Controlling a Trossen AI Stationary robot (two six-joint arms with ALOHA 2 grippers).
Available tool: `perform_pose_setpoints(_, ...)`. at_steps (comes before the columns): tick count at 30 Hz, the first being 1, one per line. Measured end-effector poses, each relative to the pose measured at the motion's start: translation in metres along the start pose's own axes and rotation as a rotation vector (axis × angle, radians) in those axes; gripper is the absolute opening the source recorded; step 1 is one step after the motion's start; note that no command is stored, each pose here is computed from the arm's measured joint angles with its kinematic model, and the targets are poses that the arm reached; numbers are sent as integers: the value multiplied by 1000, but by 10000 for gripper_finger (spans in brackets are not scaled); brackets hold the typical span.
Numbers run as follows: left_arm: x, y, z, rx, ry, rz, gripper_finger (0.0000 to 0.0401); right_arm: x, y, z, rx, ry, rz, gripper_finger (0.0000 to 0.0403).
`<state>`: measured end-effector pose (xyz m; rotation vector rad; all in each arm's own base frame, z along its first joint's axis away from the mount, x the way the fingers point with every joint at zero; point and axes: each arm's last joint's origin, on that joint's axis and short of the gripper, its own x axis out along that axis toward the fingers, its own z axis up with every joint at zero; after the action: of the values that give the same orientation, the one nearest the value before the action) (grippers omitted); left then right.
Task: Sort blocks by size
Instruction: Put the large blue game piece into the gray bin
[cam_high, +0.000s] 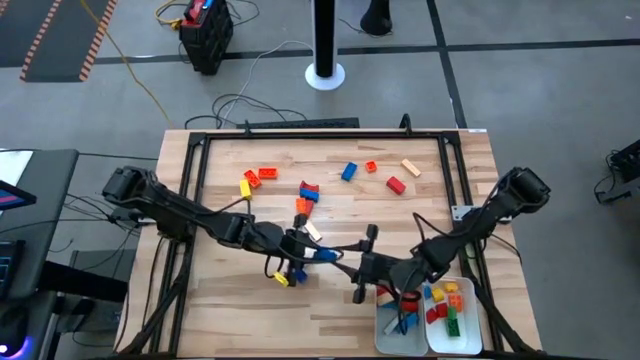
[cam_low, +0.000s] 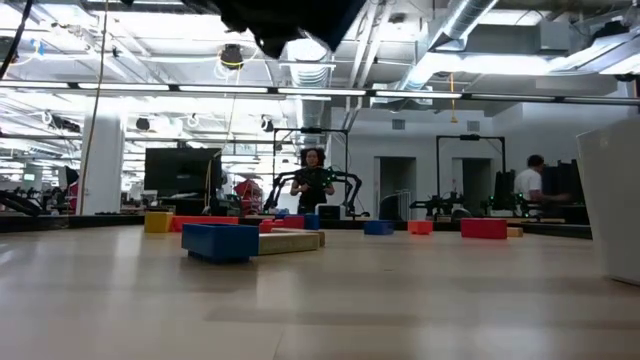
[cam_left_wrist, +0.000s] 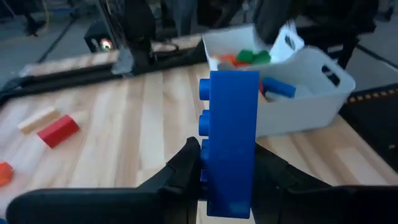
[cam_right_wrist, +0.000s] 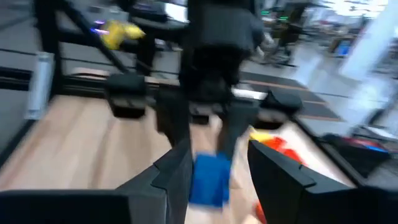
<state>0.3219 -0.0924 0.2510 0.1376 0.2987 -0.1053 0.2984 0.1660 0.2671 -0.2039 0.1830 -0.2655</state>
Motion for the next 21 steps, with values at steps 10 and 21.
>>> perform_pose_setpoints(10,16,-4,-5,-6,-74,8,93,15,-12,0,18,-2,95,254)
perform_pose_setpoints(21,15,-2,2,-12,-146,65,93,14,-11,-1,13,2,106,270)
